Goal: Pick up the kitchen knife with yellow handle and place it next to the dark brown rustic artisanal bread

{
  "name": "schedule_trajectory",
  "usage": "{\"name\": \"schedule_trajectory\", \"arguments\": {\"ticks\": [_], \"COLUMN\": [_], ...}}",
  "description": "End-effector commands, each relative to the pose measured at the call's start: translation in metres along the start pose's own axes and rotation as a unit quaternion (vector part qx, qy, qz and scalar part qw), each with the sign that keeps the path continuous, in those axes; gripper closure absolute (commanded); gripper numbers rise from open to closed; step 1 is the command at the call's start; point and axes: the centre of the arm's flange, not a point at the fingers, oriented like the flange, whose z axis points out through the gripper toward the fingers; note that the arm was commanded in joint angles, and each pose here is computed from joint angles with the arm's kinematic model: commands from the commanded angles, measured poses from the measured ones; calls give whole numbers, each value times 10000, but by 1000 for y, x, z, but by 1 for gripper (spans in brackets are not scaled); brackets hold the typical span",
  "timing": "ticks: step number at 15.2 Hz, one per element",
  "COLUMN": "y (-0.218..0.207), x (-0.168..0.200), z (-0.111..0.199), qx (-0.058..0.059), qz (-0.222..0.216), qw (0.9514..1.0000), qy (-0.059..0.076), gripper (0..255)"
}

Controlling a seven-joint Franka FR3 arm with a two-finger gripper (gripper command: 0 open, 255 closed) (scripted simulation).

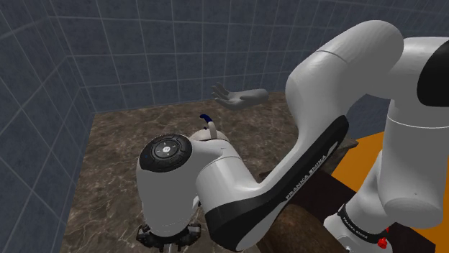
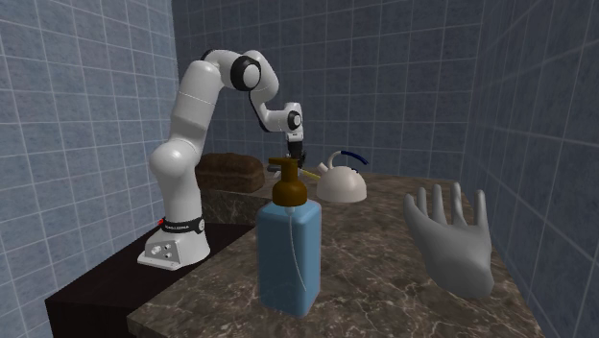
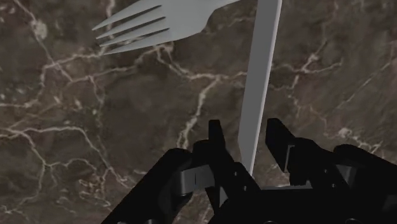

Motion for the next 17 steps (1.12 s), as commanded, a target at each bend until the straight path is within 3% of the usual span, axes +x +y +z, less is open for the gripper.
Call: {"name": "schedule_trajectory", "arguments": {"ticks": [1, 5, 9, 17], "y": [0, 0, 0, 0], "x": [0, 0, 0, 0], "z": [0, 0, -50, -50], "qx": [-1, 0, -1, 0], "qz": [-1, -1, -1, -1], "qw": [10000, 10000, 10000, 10000], "qy": [0, 0, 0, 0], "gripper": [0, 0, 0, 0]}}
